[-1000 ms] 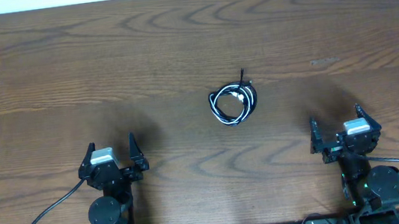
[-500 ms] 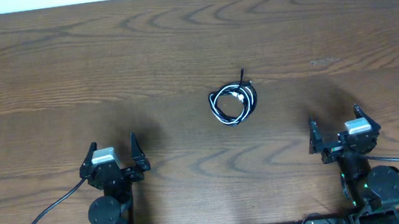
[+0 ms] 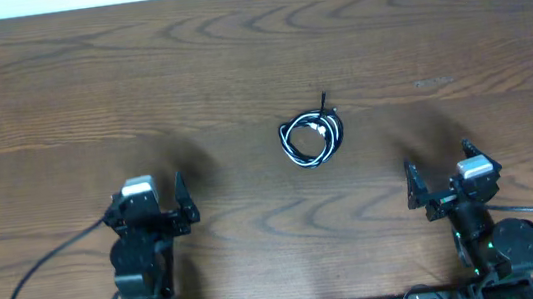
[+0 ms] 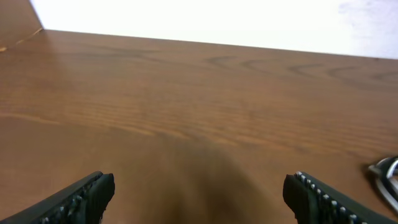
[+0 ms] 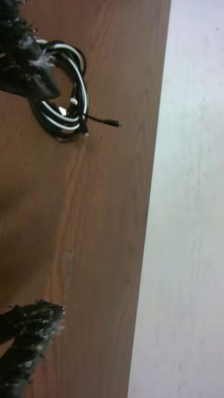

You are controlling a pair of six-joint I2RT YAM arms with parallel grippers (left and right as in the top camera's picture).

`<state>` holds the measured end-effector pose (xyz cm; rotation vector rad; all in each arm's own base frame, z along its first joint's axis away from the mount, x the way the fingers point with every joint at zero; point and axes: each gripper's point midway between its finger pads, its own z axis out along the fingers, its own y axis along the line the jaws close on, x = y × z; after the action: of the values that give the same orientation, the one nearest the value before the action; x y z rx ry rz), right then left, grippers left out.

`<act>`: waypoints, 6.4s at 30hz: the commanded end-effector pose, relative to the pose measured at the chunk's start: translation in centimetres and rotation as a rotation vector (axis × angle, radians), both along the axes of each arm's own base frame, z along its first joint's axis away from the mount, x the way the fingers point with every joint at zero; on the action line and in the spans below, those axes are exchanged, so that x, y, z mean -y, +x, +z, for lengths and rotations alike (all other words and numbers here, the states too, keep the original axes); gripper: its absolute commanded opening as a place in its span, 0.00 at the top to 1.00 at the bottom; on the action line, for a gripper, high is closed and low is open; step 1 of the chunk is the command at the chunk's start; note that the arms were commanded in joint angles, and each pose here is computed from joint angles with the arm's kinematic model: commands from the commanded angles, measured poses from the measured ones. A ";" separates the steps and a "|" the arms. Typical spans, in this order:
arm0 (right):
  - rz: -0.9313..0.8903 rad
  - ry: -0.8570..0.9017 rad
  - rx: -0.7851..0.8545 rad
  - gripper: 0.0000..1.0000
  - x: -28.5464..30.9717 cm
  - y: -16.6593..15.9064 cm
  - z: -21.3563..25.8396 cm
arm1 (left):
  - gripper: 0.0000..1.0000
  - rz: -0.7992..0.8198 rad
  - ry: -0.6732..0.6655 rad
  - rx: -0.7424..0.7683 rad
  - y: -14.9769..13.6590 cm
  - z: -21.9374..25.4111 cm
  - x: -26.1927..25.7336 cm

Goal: Untangle cables
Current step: 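Raise both grippers and move them toward the cable coil, then lower the left gripper onto the black-and-white cable coil and grasp it, then lift the coil with the left gripper toward the right gripper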

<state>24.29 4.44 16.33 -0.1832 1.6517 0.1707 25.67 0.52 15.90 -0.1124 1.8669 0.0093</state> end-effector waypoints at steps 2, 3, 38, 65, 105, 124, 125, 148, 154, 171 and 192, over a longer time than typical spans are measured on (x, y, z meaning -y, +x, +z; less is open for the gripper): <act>0.063 0.017 -0.016 0.01 -1.1 0.0 2.1 | 0.08 -0.066 -0.004 -0.028 1.0 2.7 1.2; 0.067 0.017 -0.025 0.01 -1.2 0.2 2.3 | 0.08 -0.066 -0.004 -0.041 1.2 2.9 1.2; 0.358 0.128 -0.716 0.01 -7.3 8.5 7.7 | 0.08 -0.701 -0.132 -0.898 8.8 -3.4 20.2; 0.347 0.129 -0.755 0.30 -7.1 8.0 6.7 | 0.50 -0.354 -0.259 -0.976 13.7 -13.8 20.9; 0.317 0.133 -0.795 0.27 -6.8 7.6 6.1 | 0.64 -0.497 -0.274 -1.075 9.9 -13.0 22.8; 0.315 0.135 -0.813 0.26 -6.7 7.4 5.4 | 0.65 -0.233 -0.372 -1.123 9.0 -13.8 23.3; 0.315 0.135 -0.813 0.26 -6.7 7.4 5.4 | 0.65 -0.229 -0.360 -1.120 8.9 -13.9 23.3; 0.310 0.134 -0.830 0.26 -6.7 7.3 5.0 | 0.78 -0.060 -0.357 -1.143 8.7 -16.4 22.2; 0.296 0.127 -0.834 0.25 -6.4 7.3 4.8 | 0.89 -0.076 -0.334 -1.153 8.2 -17.1 23.1; 0.276 0.155 -0.935 0.25 -6.5 7.9 2.2 | 0.77 -0.009 -0.226 -0.983 8.7 -16.8 25.3; 0.114 0.554 -0.830 0.47 -7.1 13.0 5.9 | 0.93 -0.626 -0.385 -0.619 9.9 3.4 29.8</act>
<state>36.54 11.08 21.91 0.0660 2.3490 0.7712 36.30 -28.91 16.44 0.1622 2.4731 -0.7017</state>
